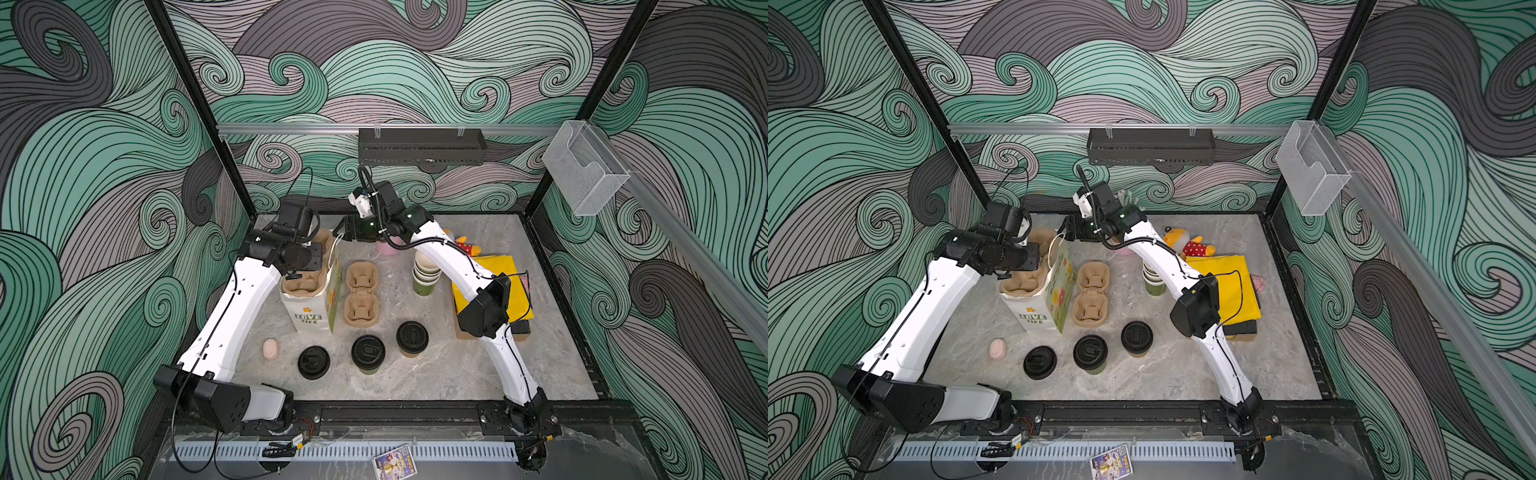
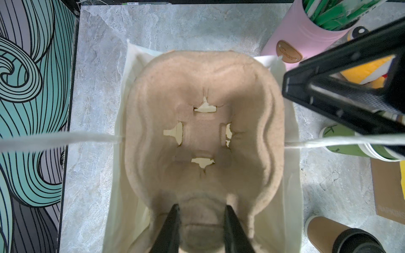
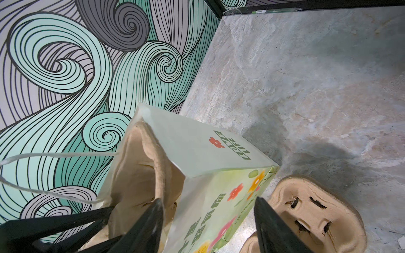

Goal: Pack the takeout coffee

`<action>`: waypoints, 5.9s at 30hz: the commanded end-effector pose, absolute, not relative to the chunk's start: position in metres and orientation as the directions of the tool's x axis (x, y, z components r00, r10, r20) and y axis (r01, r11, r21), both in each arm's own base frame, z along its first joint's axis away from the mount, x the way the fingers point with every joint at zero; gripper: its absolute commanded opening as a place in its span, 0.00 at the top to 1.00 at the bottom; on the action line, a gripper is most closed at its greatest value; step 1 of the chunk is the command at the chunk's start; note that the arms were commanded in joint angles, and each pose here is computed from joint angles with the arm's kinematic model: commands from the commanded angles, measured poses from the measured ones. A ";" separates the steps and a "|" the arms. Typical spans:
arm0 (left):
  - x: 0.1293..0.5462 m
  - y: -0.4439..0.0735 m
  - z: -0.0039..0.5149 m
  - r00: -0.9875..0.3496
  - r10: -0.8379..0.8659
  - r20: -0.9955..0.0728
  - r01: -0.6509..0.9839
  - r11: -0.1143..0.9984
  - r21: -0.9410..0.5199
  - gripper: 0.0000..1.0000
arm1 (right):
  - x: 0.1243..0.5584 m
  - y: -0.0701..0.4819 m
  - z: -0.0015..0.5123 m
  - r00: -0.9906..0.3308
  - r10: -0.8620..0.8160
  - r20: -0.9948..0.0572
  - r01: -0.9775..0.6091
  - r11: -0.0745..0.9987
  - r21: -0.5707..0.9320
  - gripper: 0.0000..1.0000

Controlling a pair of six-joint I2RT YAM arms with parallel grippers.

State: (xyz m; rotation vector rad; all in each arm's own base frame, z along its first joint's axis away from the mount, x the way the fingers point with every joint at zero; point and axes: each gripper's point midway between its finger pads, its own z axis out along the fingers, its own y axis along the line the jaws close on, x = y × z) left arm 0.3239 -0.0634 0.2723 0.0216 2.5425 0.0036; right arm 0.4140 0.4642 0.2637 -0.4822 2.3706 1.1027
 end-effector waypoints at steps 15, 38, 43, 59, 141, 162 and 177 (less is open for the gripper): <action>0.321 -0.063 0.273 -0.821 0.035 -0.570 0.030 0.999 0.019 0.96 | 0.421 0.474 0.241 -0.826 -0.094 -0.556 -0.469 0.661 0.585 0.36; 0.318 -0.063 0.257 -0.847 0.049 -0.530 0.038 0.999 0.031 0.96 | 0.451 0.489 0.242 -0.788 0.006 -0.616 -0.458 0.663 0.592 0.36; 0.320 -0.063 0.253 -0.853 0.056 -0.518 0.041 0.998 0.040 0.96 | 0.450 0.490 0.253 -0.776 0.020 -0.630 -0.470 0.648 0.599 0.36; 0.327 -0.064 0.242 -0.866 0.056 -0.497 0.035 0.998 0.052 0.97 | 0.429 0.472 0.376 -0.634 0.114 -0.765 -0.606 0.541 0.583 0.30; 0.359 -0.063 0.113 -0.909 -0.135 -0.395 -0.160 0.987 0.030 0.94 | 0.314 0.307 0.382 -0.709 0.067 -0.702 -0.417 0.763 0.494 0.31; 0.357 -0.051 0.097 -0.905 -0.154 -0.396 -0.193 0.979 0.061 0.61 | 0.311 0.300 0.381 -0.711 0.089 -0.698 -0.391 0.774 0.497 0.31; 0.355 -0.056 0.149 -0.862 -0.156 -0.483 -0.175 0.985 -0.005 0.46 | 0.308 0.295 0.384 -0.705 0.101 -0.702 -0.389 0.772 0.502 0.31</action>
